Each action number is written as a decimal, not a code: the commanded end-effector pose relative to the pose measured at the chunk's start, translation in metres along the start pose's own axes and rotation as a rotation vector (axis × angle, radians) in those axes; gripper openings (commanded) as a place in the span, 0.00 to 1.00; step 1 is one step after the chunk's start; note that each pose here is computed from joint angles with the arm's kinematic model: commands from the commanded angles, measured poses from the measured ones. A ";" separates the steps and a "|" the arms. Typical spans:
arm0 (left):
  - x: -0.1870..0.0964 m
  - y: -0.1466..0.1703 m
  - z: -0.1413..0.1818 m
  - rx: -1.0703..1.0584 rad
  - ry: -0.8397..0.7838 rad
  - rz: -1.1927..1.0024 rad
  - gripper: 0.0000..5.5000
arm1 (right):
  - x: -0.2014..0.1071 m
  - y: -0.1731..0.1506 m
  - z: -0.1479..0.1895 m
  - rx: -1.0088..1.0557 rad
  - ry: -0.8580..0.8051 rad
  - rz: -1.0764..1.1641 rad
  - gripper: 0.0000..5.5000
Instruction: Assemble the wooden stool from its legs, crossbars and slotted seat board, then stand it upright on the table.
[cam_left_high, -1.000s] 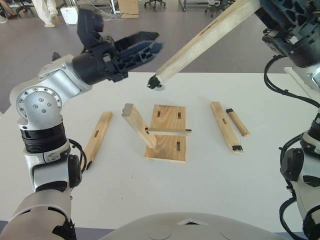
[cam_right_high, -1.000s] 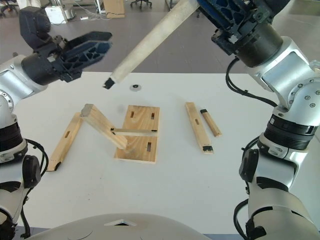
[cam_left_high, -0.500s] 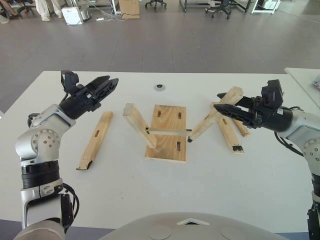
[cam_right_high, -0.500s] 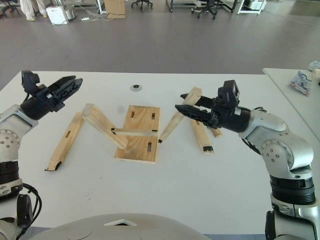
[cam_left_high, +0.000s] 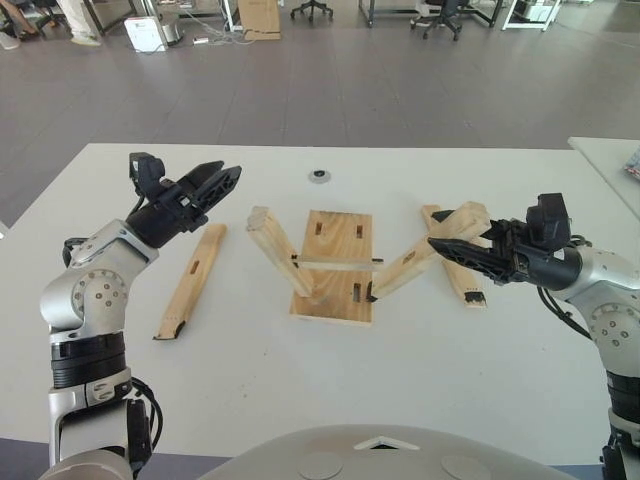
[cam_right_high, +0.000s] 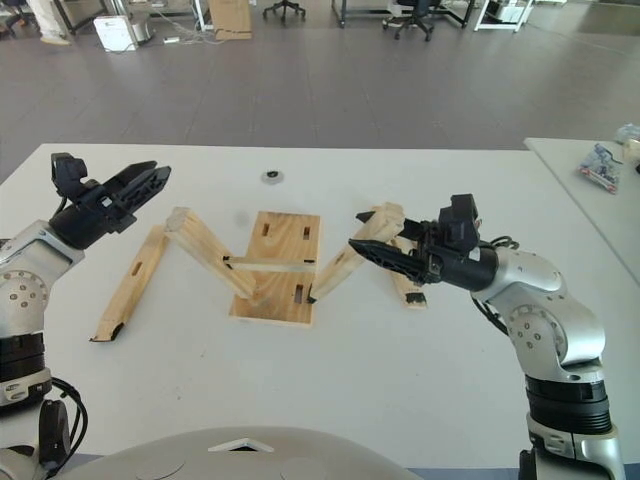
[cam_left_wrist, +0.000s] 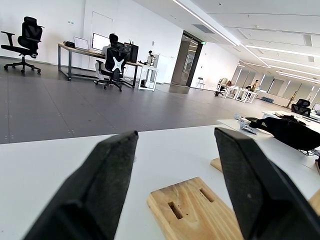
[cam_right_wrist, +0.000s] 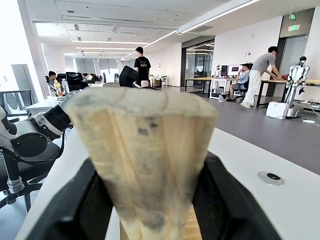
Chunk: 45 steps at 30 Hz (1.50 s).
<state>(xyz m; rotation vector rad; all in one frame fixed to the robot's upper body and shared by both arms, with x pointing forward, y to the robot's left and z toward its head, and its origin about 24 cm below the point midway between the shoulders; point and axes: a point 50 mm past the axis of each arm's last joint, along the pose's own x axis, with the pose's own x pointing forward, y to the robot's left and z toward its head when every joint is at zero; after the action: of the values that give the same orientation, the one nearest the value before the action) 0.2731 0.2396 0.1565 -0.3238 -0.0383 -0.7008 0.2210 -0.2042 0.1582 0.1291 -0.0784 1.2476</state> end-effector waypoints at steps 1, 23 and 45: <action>0.003 0.000 0.003 0.020 0.022 -0.011 0.51 | 0.008 0.002 0.001 -0.006 -0.019 0.031 0.38; 0.006 -0.002 0.003 0.019 0.030 -0.037 0.51 | 0.017 -0.001 -0.018 -0.028 -0.014 0.021 0.38; 0.006 0.001 0.008 0.040 -0.060 0.039 0.51 | 0.008 -0.006 -0.002 -0.043 0.027 0.051 0.38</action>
<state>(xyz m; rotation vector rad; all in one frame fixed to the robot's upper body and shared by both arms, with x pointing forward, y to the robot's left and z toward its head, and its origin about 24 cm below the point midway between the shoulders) 0.2778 0.2387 0.1598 -0.3269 -0.0827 -0.6598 0.2283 -0.1939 0.1511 0.0959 -0.0869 1.3073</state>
